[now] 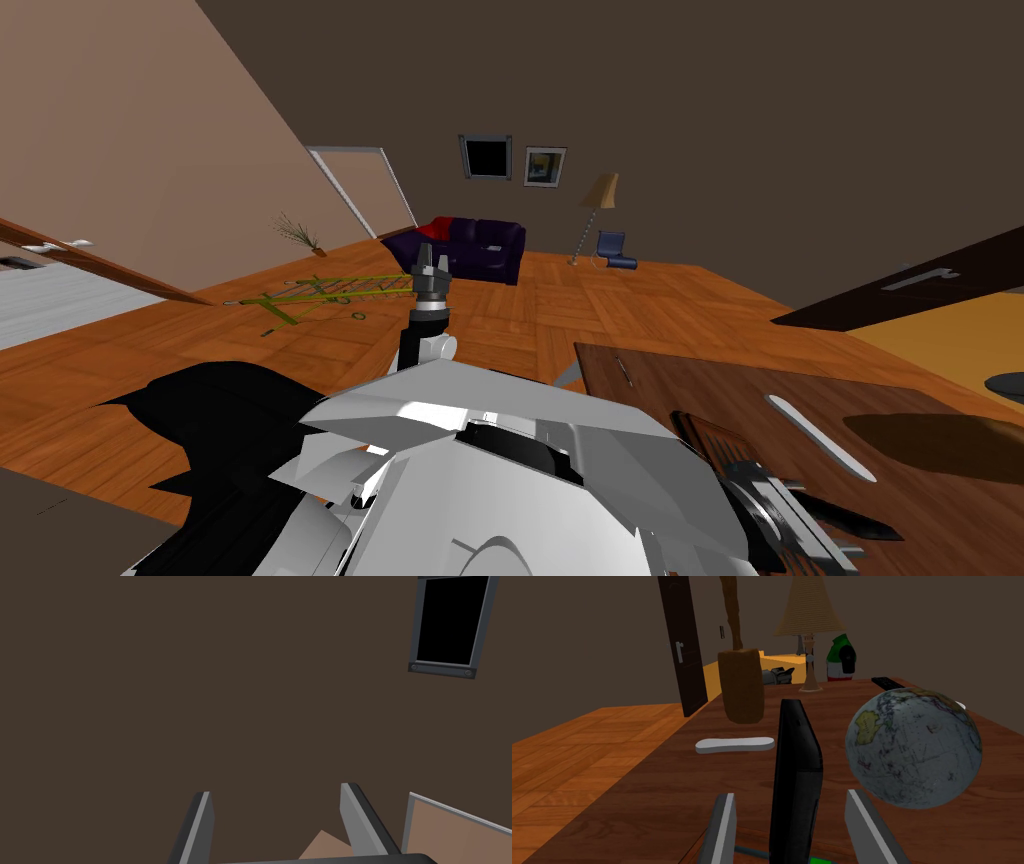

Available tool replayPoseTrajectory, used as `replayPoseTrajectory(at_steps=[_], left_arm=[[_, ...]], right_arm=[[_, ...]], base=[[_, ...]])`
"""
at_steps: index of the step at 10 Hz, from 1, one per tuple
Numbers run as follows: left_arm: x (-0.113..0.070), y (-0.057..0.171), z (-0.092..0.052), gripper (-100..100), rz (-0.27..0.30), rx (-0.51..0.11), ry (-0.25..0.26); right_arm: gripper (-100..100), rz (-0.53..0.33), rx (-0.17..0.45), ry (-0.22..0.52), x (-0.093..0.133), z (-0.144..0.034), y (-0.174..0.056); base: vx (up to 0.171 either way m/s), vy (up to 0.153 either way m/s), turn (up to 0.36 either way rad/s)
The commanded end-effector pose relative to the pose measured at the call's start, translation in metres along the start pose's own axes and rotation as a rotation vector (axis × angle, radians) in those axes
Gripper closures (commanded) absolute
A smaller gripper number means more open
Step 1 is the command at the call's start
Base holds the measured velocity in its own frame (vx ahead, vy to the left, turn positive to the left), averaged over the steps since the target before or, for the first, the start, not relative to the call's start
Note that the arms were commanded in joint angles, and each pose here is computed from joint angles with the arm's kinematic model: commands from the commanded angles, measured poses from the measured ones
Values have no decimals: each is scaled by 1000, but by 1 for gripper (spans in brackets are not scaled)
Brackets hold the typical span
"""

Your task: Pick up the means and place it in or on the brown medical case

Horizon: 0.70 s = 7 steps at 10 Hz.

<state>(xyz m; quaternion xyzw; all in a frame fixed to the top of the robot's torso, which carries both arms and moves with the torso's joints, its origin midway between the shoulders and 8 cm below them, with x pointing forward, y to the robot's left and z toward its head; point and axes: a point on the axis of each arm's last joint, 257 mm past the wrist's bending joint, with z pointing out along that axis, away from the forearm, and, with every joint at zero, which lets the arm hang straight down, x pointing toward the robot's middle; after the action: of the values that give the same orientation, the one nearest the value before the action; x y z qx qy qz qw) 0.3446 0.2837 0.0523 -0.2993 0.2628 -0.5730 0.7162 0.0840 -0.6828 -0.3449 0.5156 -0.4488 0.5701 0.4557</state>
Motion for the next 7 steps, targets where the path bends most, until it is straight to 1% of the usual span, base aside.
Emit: replayPoseTrajectory(at_steps=[1,4,5,6,7], left_arm=[[0,0,0,0,0,0,0],[0,0,0,0,0,0,0],[0,0,0,0,0,0,0],[0,0,0,0,0,0,0],[0,0,0,0,0,0,0]], right_arm=[[-100,0,0,0,0,0,0],[-100,0,0,0,0,0,0],[0,0,0,0,0,0,0],[-100,3,2,7,13,19,1],[-100,5,4,11,20,28,1]], base=[[-8,-5,1],[0,0,0],[0,0,0],[-10,64,-51],[-11,127,-60]])
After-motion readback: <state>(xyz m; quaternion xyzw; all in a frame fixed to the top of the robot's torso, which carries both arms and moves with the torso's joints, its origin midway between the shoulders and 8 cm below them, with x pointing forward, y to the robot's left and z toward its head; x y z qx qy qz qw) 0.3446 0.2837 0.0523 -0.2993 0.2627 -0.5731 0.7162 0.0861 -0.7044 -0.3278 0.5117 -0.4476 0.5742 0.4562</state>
